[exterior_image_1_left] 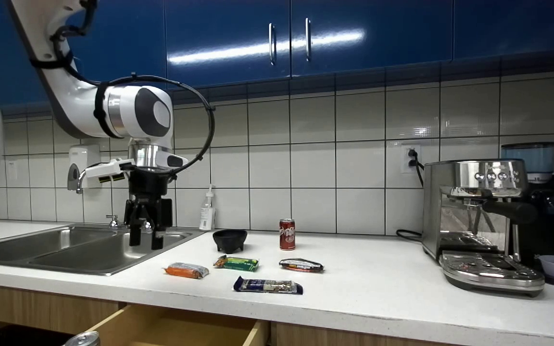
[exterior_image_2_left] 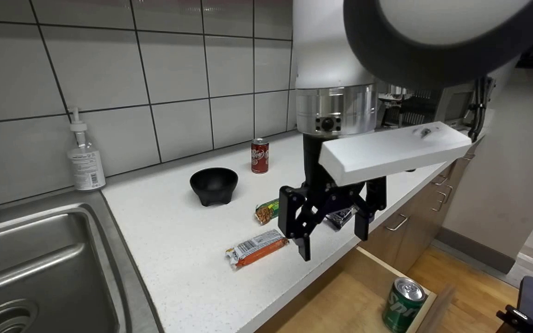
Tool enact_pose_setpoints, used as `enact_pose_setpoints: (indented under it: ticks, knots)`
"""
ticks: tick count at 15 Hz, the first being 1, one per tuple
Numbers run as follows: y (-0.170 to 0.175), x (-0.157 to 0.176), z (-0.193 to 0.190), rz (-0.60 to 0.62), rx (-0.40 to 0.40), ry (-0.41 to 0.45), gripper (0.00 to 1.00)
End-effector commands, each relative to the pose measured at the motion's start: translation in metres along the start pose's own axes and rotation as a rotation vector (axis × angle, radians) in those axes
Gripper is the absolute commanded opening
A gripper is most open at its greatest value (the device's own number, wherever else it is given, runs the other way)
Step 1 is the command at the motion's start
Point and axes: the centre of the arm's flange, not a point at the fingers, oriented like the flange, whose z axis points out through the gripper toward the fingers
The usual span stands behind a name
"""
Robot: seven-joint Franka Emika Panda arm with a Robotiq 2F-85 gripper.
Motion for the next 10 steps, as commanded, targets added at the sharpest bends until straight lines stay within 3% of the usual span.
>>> enact_pose_setpoints:
  ticks: [1,10]
  knots:
    - [-0.02,0.024,-0.009,0.142,0.005,-0.022,1.0]
    - [-0.047,0.042,0.005,0.583,0.037,-0.005,1.0]
